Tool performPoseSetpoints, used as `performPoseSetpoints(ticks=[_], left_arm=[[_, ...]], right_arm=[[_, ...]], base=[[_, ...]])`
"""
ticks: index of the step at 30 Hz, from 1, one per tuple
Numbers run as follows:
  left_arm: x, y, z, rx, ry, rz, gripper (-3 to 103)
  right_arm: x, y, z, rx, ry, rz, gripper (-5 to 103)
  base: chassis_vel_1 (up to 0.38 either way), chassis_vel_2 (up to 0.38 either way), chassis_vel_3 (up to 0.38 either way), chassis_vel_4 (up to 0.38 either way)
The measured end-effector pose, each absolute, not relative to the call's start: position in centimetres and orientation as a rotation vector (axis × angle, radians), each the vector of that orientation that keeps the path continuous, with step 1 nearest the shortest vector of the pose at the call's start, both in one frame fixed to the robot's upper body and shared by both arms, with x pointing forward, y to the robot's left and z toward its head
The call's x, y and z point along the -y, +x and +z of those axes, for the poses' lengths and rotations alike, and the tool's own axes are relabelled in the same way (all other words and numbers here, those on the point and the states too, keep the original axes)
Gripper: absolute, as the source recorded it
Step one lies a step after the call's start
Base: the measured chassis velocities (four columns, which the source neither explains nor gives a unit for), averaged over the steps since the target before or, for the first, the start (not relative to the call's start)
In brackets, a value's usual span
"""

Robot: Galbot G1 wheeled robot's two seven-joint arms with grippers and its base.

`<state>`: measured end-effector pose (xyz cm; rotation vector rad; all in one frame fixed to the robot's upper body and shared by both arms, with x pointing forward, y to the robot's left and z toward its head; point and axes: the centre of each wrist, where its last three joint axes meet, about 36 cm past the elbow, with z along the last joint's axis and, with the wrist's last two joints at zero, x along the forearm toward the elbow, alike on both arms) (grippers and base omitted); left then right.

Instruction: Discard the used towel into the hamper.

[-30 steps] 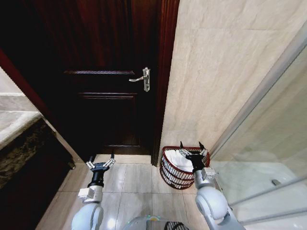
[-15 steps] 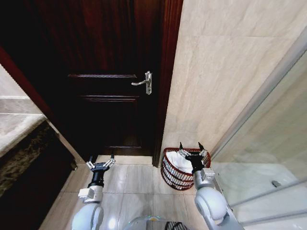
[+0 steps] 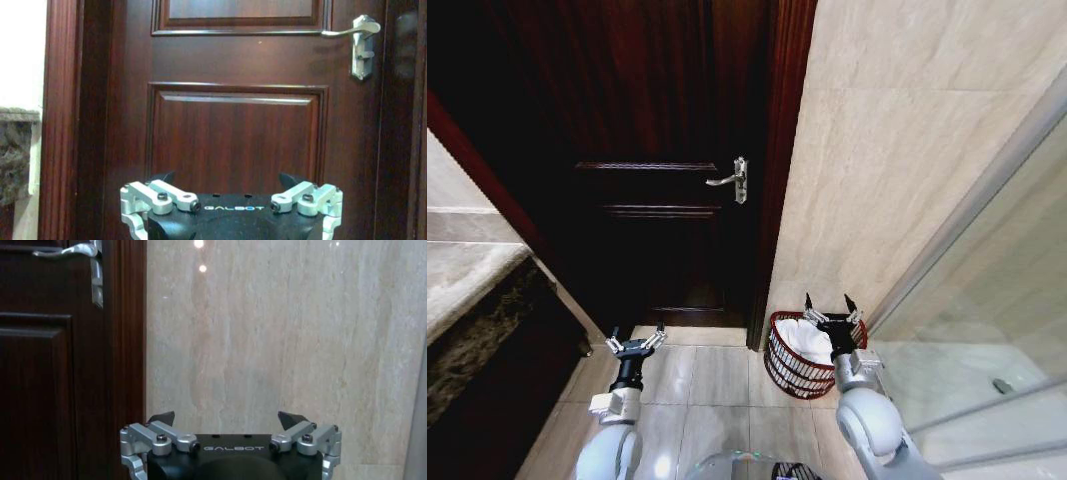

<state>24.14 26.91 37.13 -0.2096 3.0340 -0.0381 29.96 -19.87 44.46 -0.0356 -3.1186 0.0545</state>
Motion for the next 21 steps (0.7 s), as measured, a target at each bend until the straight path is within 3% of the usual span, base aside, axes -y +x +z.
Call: performPoseSetpoints(ticks=[21], left_arm=[[-25.6,25.3,37.8,-3.034,-0.111,-0.051,100]], right_arm=[[24.3,30.2,43.2,3.263,-0.152,0.156,100]], base=[[0.000,0.000,0.000,0.000]])
